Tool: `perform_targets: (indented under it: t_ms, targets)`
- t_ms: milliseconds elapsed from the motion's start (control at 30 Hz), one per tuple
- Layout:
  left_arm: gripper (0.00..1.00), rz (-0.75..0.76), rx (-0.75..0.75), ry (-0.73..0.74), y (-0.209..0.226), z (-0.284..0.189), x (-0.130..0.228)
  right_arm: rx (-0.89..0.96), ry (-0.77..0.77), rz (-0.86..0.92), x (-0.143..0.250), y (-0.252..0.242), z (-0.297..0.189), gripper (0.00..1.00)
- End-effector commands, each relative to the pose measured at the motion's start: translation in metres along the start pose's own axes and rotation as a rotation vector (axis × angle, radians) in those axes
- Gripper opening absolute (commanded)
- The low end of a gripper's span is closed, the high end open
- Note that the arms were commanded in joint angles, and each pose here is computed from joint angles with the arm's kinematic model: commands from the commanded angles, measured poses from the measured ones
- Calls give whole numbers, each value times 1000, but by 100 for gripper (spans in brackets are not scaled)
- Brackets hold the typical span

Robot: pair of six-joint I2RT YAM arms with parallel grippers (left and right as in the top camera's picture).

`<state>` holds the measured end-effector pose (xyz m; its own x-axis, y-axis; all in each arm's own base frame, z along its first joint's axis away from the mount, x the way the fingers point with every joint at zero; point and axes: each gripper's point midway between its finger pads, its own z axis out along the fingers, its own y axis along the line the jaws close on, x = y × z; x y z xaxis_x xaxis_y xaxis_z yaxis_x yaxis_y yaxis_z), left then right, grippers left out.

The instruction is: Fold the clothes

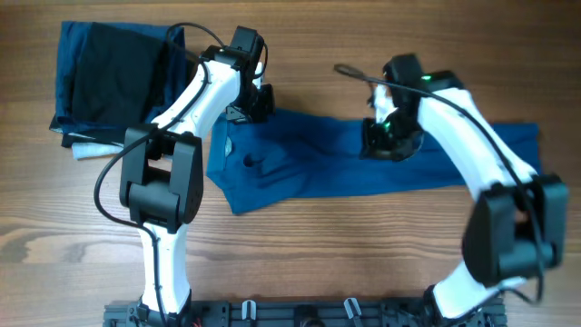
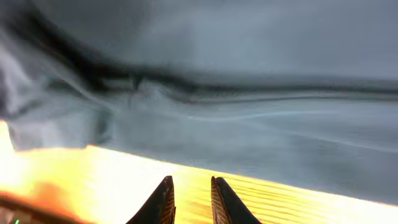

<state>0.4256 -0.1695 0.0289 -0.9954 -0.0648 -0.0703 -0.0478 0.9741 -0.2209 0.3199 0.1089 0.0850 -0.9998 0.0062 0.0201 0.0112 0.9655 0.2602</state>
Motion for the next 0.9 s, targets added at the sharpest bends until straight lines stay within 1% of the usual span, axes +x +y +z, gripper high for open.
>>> perform_targets:
  t_ms: [0,67,200,333,433,533,633,667,700,767,867]
  targets:
    - [6,-13,0,19,2,7,4,149,-64,89,-13,-37,-8,11]
    - [6,-13,0,19,2,7,4,150,-62,88,-17,-40,3,11]
    - [6,-13,0,19,2,7,4,145,-108,50,-41,-43,27,10]
    - [6,-14,-1,23,2,7,5,180,-102,58,-50,-53,47,10]
    - [4,-14,-3,26,3,7,6,206,-63,68,-47,-61,62,9]
    - [4,-14,-3,25,3,7,5,230,-42,77,-42,-67,68,5]
    - [4,-14,-3,26,3,7,6,245,5,88,-30,-70,68,4]
    - [4,-14,-3,26,3,7,6,259,31,102,-23,-72,67,2]
    - [4,-15,-3,25,3,7,5,272,59,115,-15,-75,66,4]
    - [4,-14,-3,25,3,7,5,296,105,133,-2,-79,67,4]
    - [4,-14,-3,25,3,7,5,322,121,154,8,-87,75,4]
